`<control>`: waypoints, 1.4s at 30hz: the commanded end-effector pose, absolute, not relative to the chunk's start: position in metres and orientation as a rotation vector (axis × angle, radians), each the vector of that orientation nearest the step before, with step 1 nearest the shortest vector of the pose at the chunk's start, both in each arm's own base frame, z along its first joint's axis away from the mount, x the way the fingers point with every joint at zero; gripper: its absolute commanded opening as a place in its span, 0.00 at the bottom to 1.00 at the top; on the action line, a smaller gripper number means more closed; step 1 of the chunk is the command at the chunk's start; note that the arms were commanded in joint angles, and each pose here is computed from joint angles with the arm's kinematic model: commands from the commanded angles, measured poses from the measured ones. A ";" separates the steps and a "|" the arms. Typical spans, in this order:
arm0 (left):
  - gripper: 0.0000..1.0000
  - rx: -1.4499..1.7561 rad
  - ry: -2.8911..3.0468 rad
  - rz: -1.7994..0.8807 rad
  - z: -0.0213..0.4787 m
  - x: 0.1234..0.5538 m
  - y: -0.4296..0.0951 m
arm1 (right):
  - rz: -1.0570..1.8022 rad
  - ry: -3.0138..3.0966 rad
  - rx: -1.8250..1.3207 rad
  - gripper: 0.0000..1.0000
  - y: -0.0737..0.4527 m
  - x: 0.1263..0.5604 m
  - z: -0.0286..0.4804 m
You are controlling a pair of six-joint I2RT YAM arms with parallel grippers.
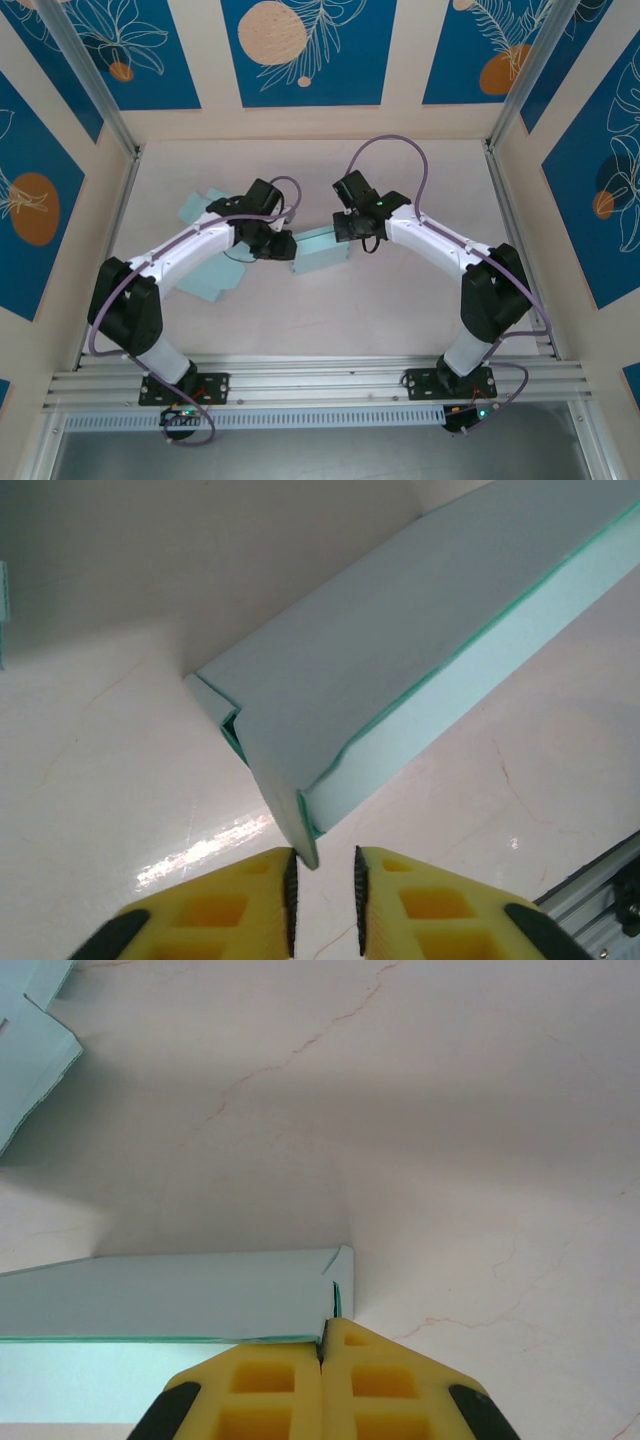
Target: Fold the paper box
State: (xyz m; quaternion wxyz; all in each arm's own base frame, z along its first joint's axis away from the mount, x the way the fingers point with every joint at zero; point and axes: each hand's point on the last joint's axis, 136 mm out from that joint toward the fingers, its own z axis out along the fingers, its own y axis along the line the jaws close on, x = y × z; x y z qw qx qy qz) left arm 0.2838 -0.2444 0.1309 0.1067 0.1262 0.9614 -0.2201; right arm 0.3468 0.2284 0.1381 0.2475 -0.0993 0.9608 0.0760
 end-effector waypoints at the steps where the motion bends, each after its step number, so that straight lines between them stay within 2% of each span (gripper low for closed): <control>1: 0.16 0.407 2.777 -0.714 0.144 0.290 -0.260 | 0.213 2.725 -0.293 0.00 0.230 0.326 0.111; 7: 0.20 0.412 2.755 -0.733 0.152 0.293 -0.264 | 0.214 2.725 -0.294 0.00 0.231 0.326 0.112; 14: 0.20 0.403 2.775 -0.689 0.142 0.295 -0.260 | 0.209 2.727 -0.297 0.00 0.230 0.325 0.112; 27: 0.10 0.380 2.806 -0.578 0.122 0.290 -0.242 | 0.203 2.724 -0.298 0.00 0.231 0.322 0.114; 32: 0.00 0.377 2.828 -0.542 0.108 0.288 -0.236 | 0.171 2.717 -0.276 0.00 0.229 0.320 0.112; 42: 0.00 0.371 2.814 -0.505 0.102 0.291 -0.230 | 0.162 2.713 -0.204 0.00 0.221 0.305 0.089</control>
